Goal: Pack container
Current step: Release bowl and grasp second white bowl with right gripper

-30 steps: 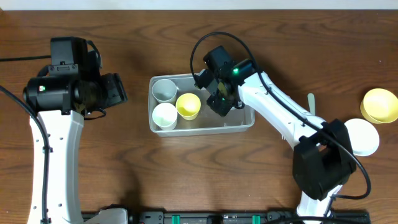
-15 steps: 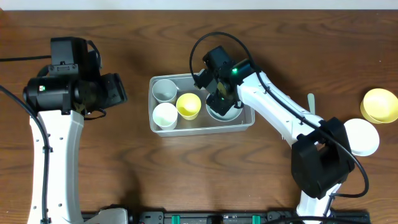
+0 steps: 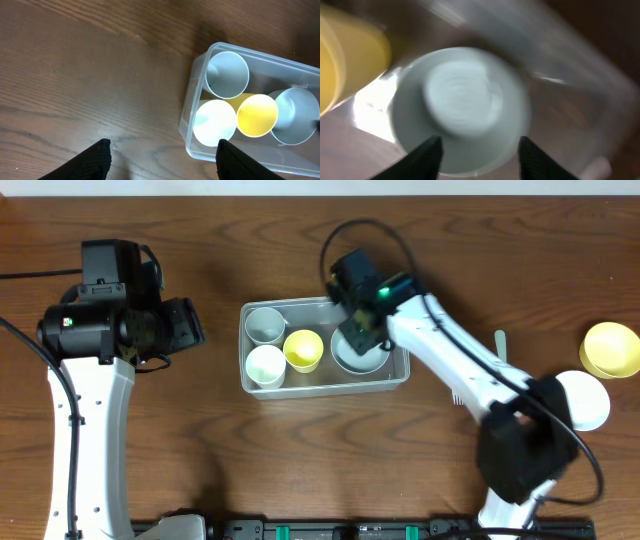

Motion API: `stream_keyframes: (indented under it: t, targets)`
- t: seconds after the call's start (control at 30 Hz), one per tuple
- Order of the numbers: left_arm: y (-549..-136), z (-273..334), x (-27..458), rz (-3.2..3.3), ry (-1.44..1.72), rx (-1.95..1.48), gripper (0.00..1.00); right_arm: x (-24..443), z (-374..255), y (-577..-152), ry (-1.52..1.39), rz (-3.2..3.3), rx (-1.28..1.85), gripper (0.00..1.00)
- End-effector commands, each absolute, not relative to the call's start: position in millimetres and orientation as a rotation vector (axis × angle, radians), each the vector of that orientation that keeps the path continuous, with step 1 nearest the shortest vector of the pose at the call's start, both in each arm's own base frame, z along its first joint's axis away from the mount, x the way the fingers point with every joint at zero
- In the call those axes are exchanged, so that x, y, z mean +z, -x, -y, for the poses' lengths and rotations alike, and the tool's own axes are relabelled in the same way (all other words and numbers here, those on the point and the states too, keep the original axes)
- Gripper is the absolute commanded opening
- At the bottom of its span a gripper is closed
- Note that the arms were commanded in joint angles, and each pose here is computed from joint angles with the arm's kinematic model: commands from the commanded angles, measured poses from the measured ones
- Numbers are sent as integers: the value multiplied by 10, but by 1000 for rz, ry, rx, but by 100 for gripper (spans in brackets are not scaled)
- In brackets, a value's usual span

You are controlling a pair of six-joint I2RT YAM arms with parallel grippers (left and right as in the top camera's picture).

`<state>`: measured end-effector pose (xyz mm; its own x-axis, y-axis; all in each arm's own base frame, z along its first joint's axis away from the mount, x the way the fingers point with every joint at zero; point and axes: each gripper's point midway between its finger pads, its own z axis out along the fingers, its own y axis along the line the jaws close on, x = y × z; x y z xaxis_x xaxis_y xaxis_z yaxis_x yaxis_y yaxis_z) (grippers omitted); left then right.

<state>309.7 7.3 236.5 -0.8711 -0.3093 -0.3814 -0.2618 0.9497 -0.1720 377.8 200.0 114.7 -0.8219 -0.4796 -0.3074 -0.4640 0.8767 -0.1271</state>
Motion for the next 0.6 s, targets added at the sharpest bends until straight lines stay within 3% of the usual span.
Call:
stream_keyframes:
  t: [0.0,0.1,0.23,0.43,0.57]
  targets:
    - [-3082,-69,2346,-2697,424,-173,68,2100,-1418,-3999,142,-2558,-60,58]
    - [-3082,-69,2346,-2697,424,-173,68,2413,-786,-3887,-227,-2525,-38,59]
    - [-3082,-69,2346,-2697,424,-173,68,2472,54,-3631,-653,-2514,-95,70]
    - [-3082,-69,2346,-2697,424,-173,68,2154,973,-3231,-1097,-2525,-163,82]
    - [-3082,-69,2346,-2697,424,-173,68,1780,1361,-3041,-1261,-2518,-161,82]
